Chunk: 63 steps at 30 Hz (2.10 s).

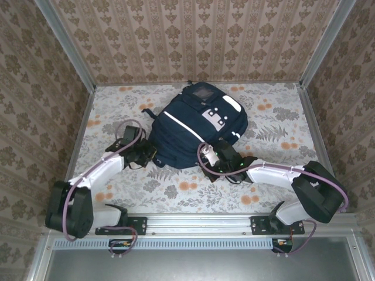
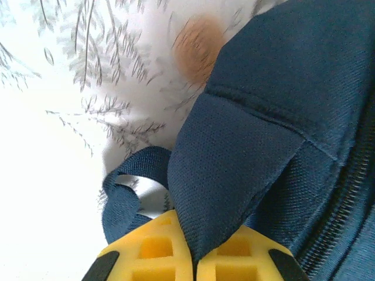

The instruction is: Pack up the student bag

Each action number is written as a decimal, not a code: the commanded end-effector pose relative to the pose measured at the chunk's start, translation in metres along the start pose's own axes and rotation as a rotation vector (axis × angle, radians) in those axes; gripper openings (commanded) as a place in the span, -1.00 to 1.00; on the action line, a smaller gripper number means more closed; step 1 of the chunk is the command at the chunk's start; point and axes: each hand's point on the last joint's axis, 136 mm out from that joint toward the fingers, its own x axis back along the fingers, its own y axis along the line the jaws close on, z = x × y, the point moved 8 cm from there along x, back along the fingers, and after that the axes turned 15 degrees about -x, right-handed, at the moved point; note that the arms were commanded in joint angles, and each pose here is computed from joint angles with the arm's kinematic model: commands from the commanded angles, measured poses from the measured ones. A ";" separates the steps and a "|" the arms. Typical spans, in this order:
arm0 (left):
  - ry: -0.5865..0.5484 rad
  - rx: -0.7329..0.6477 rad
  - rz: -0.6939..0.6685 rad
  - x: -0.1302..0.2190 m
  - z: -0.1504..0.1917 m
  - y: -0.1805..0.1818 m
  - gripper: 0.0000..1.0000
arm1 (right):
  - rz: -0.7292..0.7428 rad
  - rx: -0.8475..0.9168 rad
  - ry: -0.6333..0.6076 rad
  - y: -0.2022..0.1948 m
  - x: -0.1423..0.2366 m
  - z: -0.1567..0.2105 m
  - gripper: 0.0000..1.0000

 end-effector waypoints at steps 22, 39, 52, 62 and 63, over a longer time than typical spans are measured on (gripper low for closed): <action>0.318 -0.769 0.127 0.012 0.088 -0.050 -0.86 | 0.340 -0.200 -0.470 -0.036 0.115 -0.039 0.99; -0.119 -1.180 0.400 0.089 0.066 -0.108 1.00 | 0.640 -0.302 -0.866 -0.087 0.182 -0.060 0.99; -0.844 -1.167 -0.264 0.058 -0.060 0.023 1.00 | 0.712 -0.352 -0.875 -0.192 0.131 -0.026 1.00; -0.883 -1.035 -0.246 0.005 -0.109 0.071 1.00 | 0.629 -0.304 -0.833 -0.216 0.101 -0.024 0.99; -0.888 -1.020 -0.250 -0.003 -0.109 0.077 1.00 | 0.624 -0.300 -0.830 -0.218 0.098 -0.027 0.99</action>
